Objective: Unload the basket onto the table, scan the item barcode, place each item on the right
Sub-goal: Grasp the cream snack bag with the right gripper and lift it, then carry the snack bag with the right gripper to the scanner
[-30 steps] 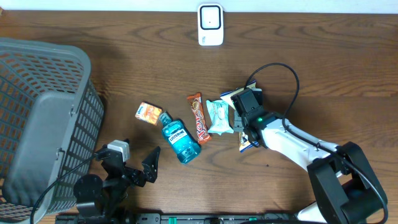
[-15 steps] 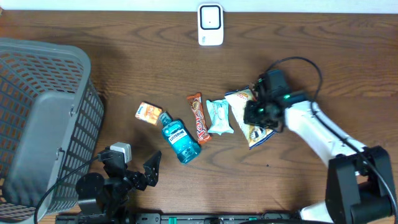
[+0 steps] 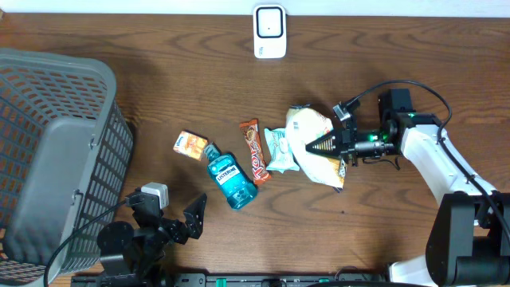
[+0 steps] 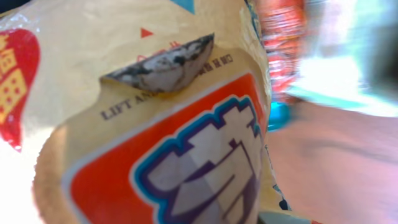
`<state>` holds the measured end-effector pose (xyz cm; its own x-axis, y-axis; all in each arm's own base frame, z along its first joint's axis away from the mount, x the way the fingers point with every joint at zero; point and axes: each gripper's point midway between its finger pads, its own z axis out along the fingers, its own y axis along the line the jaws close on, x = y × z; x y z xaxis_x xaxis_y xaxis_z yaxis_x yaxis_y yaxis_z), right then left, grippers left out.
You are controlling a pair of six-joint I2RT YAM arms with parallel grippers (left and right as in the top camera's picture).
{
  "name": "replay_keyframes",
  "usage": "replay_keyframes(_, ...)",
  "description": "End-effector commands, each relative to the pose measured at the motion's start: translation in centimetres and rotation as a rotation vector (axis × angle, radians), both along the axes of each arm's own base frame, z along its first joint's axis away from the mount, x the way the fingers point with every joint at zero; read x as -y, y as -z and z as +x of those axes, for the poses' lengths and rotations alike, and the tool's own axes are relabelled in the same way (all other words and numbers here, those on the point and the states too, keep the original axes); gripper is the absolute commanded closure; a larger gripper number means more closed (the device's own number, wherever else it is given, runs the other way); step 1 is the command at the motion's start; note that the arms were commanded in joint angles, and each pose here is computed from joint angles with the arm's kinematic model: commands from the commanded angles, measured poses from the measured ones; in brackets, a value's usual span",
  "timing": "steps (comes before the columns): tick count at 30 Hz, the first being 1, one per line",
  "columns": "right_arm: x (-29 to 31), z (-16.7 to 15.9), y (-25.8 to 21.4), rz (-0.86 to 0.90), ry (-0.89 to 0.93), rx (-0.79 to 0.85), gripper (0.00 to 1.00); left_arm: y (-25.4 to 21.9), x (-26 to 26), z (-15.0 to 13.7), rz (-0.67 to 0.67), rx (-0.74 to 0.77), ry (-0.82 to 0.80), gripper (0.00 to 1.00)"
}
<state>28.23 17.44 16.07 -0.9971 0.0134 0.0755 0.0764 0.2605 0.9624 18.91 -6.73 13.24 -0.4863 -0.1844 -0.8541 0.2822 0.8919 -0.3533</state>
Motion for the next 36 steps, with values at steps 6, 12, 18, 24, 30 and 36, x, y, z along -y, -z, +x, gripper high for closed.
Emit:
replay_keyframes(6, -0.5, 0.0, -5.5, 0.255, -0.021, 0.009, 0.99, -0.3, 0.0, 0.0, 0.007, 0.014, 0.008, 0.01)
replay_keyframes(12, -0.5, -0.1, -5.5, 0.258, -0.047, 0.199, 0.99, -0.3, 0.0, 0.0, 0.007, 0.014, 0.008, 0.01)
replay_keyframes(18, -0.7, -0.2, -5.5, 0.259, -0.059, 0.236, 0.99, -0.3, 0.0, 0.0, 0.007, 0.014, 0.008, 0.01)
replay_keyframes(24, -1.7, -1.1, -5.5, 0.266, -0.110, 0.343, 0.99, -0.3, 0.0, 0.0, 0.007, 0.014, 0.008, 0.01)
replay_keyframes(30, -1.8, -1.3, -5.2, 0.254, -0.127, 0.436, 0.99, -0.3, 0.0, 0.0, 0.007, 0.014, 0.008, 0.01)
replay_keyframes(36, -1.6, -0.9, -2.8, 0.110, -0.147, 0.457, 0.99, -0.3, 0.0, 0.0, 0.007, 0.014, 0.008, 0.01)
